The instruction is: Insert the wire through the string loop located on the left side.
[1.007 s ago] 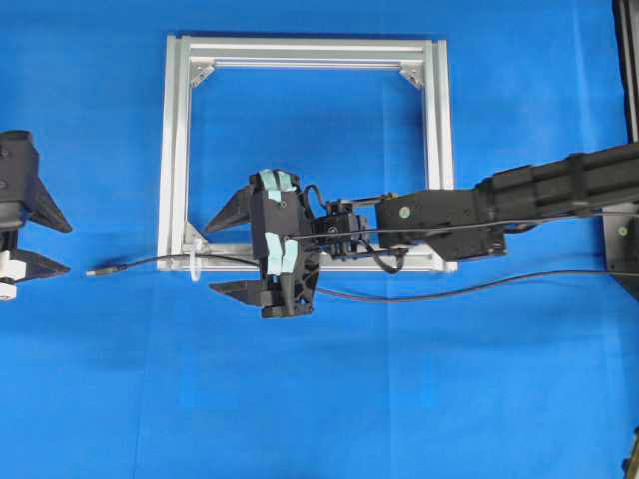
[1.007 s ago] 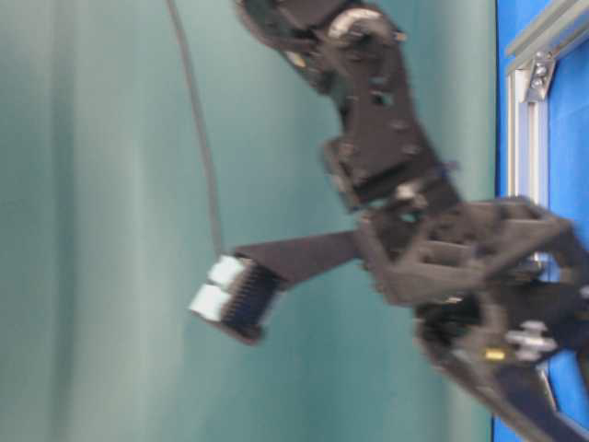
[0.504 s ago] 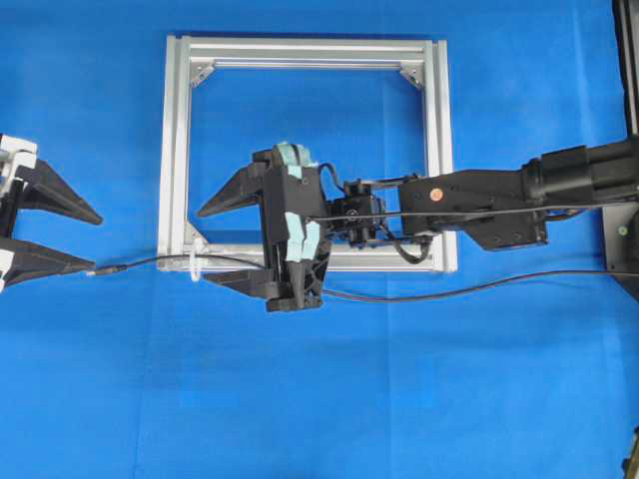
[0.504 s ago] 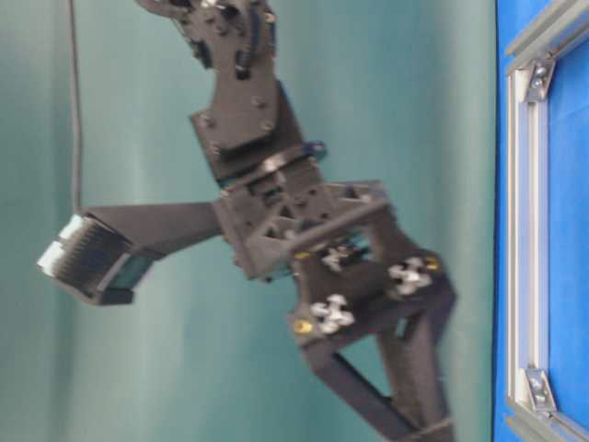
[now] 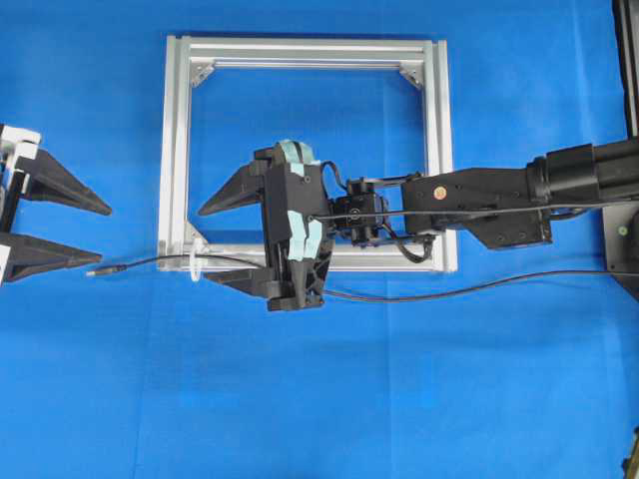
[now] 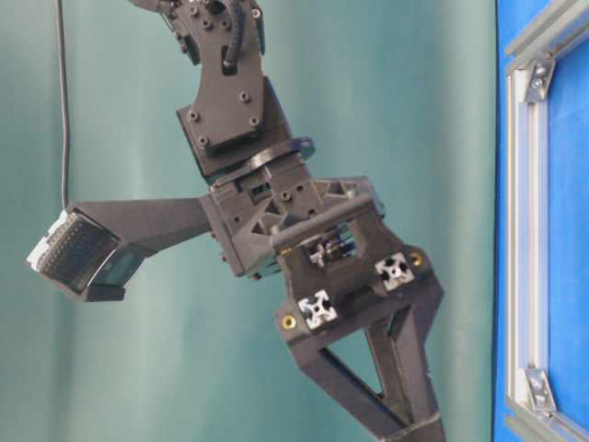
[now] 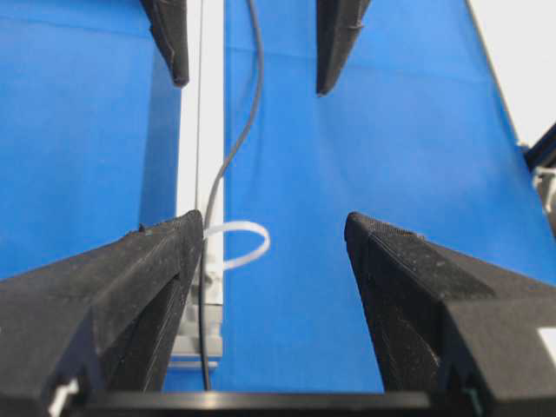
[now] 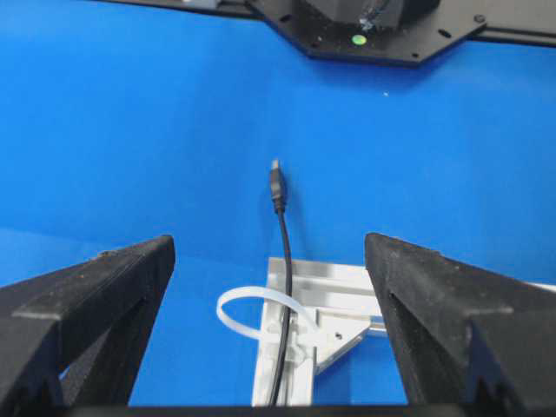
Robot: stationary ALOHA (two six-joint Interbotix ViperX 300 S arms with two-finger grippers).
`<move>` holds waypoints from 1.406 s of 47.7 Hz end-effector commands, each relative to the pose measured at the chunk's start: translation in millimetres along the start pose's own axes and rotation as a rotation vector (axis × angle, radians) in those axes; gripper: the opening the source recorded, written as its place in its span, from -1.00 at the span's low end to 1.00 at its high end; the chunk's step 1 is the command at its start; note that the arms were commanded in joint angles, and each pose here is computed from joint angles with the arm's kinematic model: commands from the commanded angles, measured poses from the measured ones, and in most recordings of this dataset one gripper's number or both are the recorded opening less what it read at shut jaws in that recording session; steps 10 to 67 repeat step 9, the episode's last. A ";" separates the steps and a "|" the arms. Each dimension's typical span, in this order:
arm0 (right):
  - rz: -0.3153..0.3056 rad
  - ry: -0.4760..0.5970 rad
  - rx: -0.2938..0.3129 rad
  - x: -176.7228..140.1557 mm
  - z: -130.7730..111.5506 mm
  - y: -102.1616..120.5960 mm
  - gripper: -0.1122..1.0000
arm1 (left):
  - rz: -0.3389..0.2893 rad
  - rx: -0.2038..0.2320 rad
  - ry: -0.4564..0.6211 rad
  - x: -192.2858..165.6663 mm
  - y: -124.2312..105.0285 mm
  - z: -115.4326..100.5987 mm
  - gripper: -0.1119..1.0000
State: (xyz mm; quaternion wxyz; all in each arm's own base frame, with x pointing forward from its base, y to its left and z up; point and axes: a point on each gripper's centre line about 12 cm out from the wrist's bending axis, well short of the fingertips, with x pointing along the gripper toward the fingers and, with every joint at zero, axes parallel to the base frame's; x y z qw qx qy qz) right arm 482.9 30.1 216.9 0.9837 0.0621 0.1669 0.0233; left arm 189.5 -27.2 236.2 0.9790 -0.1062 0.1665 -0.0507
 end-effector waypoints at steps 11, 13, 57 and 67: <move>0.009 -0.050 -0.005 -9.3 19.6 3.6 0.85 | 0.005 0.002 -0.012 1.3 0.5 4.4 0.28; 0.009 -0.050 -0.005 -9.3 19.6 3.6 0.85 | 0.005 0.002 -0.012 1.3 0.5 4.4 0.28; 0.009 -0.050 -0.005 -9.3 19.6 3.6 0.85 | 0.005 0.002 -0.012 1.3 0.5 4.4 0.28; 0.009 -0.050 -0.005 -9.3 19.6 3.6 0.85 | 0.005 0.002 -0.012 1.3 0.5 4.4 0.28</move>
